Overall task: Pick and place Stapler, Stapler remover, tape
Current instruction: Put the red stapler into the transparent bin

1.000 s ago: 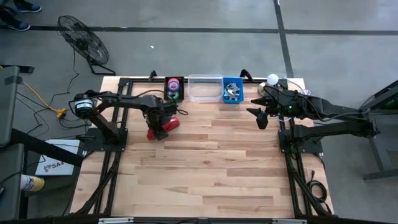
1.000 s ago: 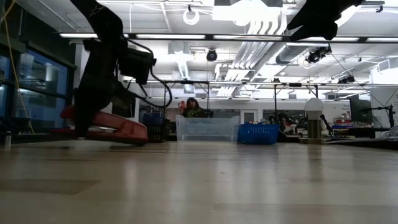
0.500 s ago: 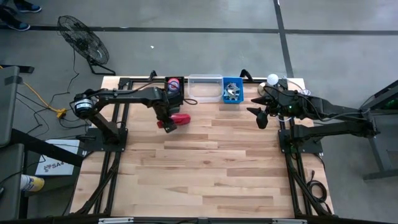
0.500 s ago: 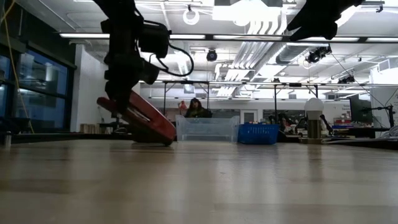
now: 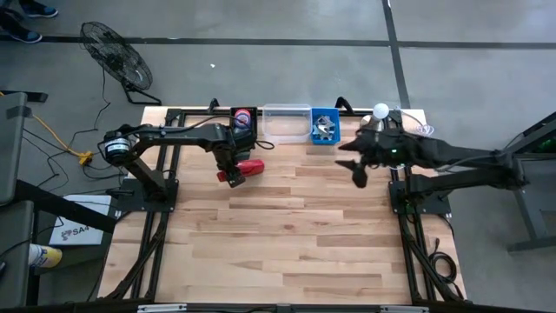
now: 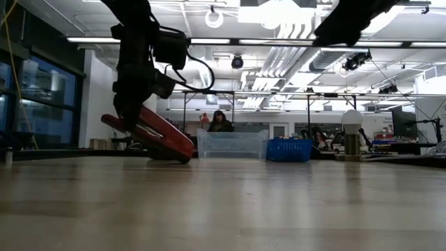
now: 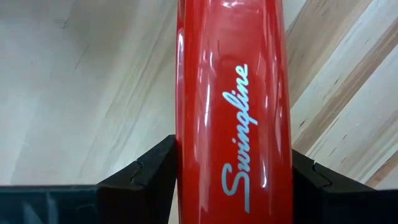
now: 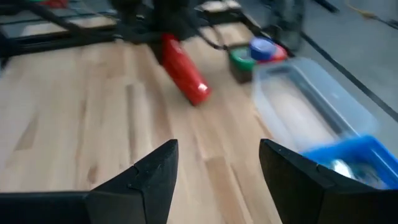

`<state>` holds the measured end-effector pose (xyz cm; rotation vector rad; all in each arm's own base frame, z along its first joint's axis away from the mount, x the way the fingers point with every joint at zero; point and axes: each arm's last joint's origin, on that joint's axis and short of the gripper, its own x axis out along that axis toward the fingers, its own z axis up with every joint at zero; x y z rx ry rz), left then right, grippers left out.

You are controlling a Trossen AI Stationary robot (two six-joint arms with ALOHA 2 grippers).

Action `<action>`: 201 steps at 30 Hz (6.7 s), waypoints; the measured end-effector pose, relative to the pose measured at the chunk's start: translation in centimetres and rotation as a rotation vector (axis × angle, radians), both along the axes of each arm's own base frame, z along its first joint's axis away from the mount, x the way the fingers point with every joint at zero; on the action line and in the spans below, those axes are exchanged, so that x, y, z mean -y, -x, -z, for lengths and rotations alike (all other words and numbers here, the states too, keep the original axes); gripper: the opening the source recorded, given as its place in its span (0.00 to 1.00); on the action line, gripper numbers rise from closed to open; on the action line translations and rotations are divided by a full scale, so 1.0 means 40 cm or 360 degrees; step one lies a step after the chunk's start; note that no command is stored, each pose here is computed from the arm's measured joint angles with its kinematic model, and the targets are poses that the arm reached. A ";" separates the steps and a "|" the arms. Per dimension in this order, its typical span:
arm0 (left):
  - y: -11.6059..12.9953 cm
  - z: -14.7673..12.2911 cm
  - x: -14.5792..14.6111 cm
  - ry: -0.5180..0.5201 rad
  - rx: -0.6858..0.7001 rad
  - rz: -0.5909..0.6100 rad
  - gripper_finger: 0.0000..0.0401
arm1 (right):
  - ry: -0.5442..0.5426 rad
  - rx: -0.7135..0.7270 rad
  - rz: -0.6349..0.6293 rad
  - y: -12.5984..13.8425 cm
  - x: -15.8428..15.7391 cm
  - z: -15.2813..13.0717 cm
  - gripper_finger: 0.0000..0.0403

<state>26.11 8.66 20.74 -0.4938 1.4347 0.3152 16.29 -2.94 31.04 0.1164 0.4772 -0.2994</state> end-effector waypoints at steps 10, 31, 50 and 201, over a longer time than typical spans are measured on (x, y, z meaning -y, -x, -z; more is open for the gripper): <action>0.001 0.000 0.000 0.0002 -0.0007 0.0001 0.48 | 0.0173 0.0066 -0.0375 -0.205 0.020 0.113 0.54; 0.020 0.113 0.005 0.0055 -0.0248 0.0065 0.48 | 0.0170 -0.0160 -0.0546 -0.446 0.053 0.305 0.54; -0.006 0.147 0.010 0.0026 -0.0131 0.0340 0.48 | 0.0229 -0.0279 -0.0606 -0.593 0.138 0.418 0.54; 0.012 -0.156 0.019 -0.0684 0.0098 0.0511 0.82 | 0.0234 -0.0819 -0.0133 -0.395 0.451 0.133 0.47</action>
